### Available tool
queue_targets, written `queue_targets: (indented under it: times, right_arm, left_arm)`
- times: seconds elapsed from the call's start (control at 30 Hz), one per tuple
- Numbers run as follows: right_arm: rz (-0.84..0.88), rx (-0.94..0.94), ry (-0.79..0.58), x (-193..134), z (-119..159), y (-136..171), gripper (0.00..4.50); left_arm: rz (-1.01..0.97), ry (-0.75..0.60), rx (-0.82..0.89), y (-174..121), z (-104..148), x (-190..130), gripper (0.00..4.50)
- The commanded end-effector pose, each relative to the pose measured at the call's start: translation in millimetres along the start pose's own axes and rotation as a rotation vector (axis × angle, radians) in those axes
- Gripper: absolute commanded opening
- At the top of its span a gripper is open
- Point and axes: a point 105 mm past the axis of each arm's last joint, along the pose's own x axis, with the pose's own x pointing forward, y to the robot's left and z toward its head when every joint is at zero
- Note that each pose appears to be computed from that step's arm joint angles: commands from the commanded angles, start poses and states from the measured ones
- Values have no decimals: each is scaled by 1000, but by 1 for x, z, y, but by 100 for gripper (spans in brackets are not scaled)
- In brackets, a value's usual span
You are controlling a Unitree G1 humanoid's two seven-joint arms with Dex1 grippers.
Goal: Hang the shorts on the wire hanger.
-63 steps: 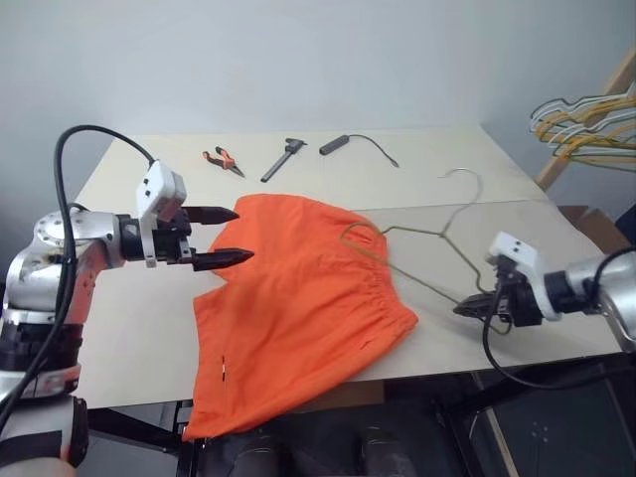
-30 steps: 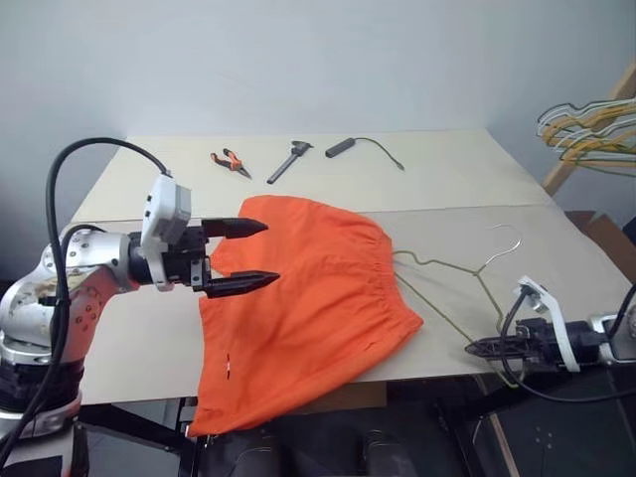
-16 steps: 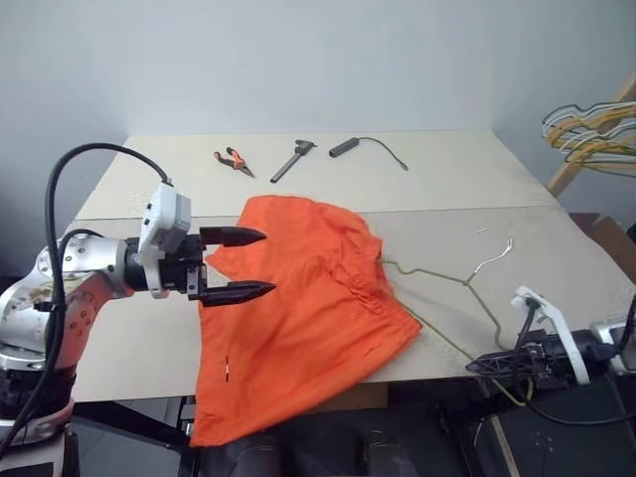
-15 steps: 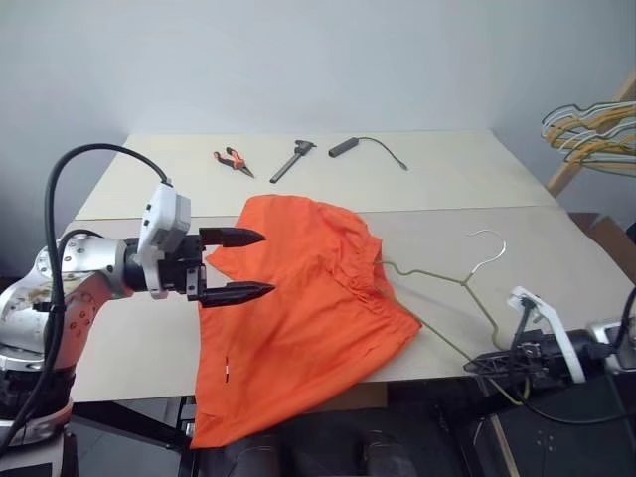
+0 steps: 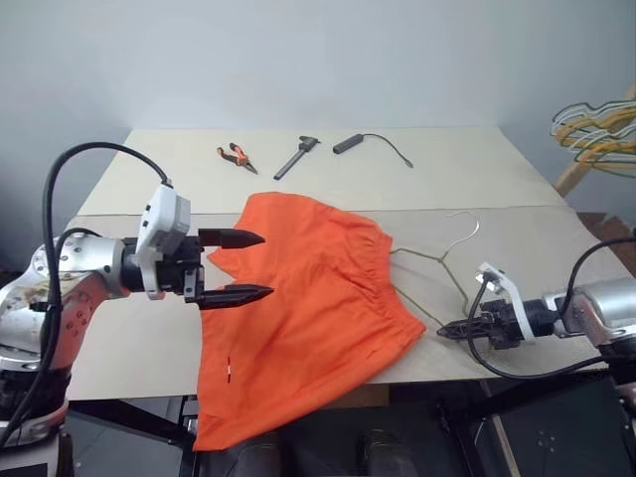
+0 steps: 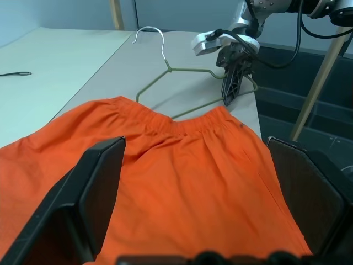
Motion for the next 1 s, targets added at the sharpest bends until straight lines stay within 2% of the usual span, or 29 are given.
queue_targets:
  times: [0.03,0.33,0.53,0.73,1.0]
  right_arm:
    - [-17,-32,-54,-2,24,-5,0]
    - [69,-67,-22,10,35,0,0]
    - [31,-61,-63,14,50,-7,0]
    - [-4,-56,-144,1,64,-10,0]
    - [-12,-42,-169,-10,58,-9,0]
  left_arm:
    - [-12,-3,44,-4,6,0,448]
    - [-2,2,48,-7,5,-2,448]
    - [7,3,55,-7,5,-2,448]
    - [8,-1,58,-6,5,-2,448]
    - [-3,-16,65,-3,6,3,448]
